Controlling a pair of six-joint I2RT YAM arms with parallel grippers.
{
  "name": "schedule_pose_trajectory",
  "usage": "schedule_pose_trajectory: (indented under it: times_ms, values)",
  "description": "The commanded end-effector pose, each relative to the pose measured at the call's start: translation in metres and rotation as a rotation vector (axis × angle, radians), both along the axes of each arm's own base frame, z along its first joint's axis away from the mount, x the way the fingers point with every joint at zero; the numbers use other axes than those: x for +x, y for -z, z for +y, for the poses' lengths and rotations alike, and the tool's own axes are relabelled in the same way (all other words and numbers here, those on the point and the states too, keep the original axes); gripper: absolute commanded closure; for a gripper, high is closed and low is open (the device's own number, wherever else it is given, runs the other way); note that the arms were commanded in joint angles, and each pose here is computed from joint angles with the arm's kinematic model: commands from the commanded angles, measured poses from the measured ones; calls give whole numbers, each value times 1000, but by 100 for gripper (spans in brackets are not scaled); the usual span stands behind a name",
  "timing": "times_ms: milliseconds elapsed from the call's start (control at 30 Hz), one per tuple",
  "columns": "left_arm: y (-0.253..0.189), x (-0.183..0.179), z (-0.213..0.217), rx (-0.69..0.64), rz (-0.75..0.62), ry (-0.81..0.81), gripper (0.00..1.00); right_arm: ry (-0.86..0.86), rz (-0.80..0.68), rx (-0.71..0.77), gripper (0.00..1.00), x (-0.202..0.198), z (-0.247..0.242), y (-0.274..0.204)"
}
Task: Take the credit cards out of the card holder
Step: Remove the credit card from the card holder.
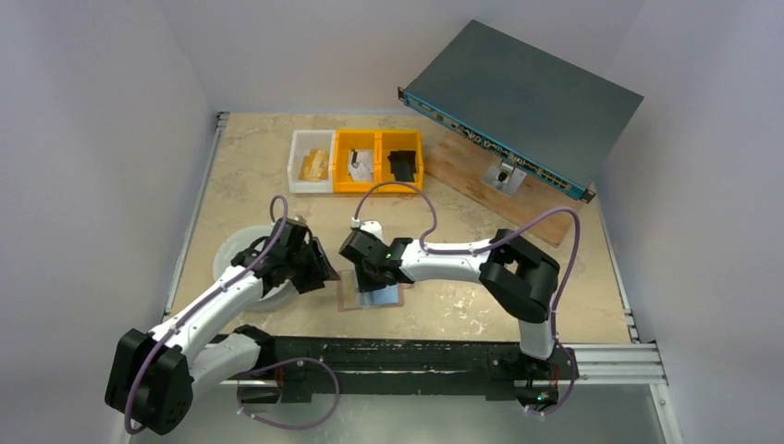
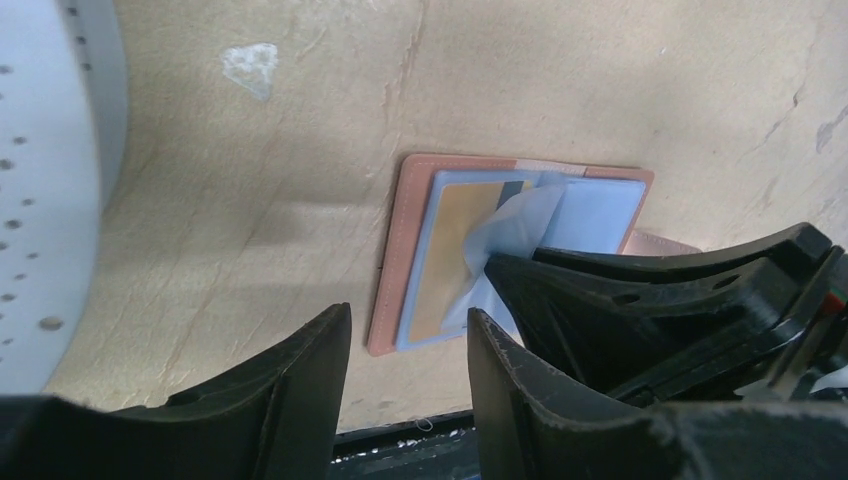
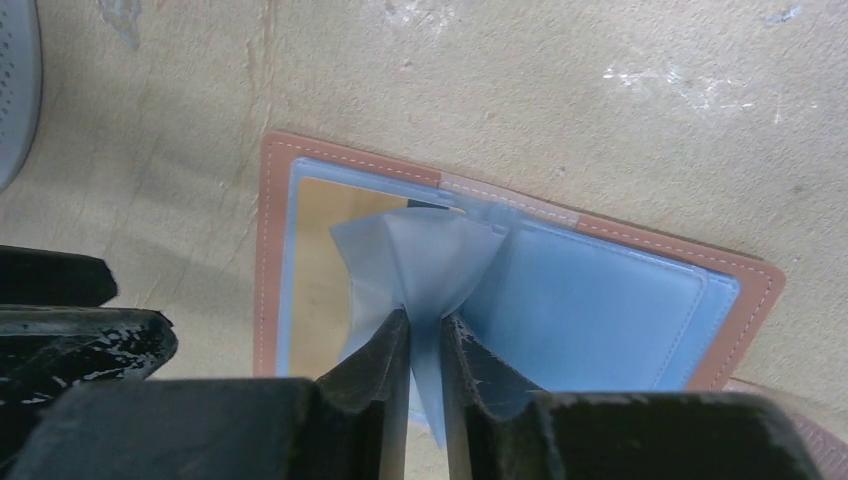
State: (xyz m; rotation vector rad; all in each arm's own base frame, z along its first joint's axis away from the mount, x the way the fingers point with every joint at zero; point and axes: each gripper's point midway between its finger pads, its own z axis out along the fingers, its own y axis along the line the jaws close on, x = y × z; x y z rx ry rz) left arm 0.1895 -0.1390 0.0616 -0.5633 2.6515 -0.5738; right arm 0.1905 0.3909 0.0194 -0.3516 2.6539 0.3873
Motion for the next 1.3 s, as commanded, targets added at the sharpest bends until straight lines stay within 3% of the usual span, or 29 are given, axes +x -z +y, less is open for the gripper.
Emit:
schedule_pose_trajectory:
  times_ms: [0,333,733,867,1133,1267]
  values:
    - [-1,4,-19,-85,-20,87,56,-7,119,-18,88,-22,-21,38]
    - [-7,5,-57,-235,-19,237,59,-23,199,153,93,-21,-19,41]
    - [26,2,-72,-163,62,308,62,-19,236,193,93,-23,-25,47]
    - [32,2,-69,-139,68,289,70,-13,236,197,94,-22,-27,47]
    - [28,2,-60,-101,53,259,100,-15,213,238,88,-15,-22,27]
    - [20,1,-57,-97,30,251,100,-12,179,285,81,-5,-16,3]
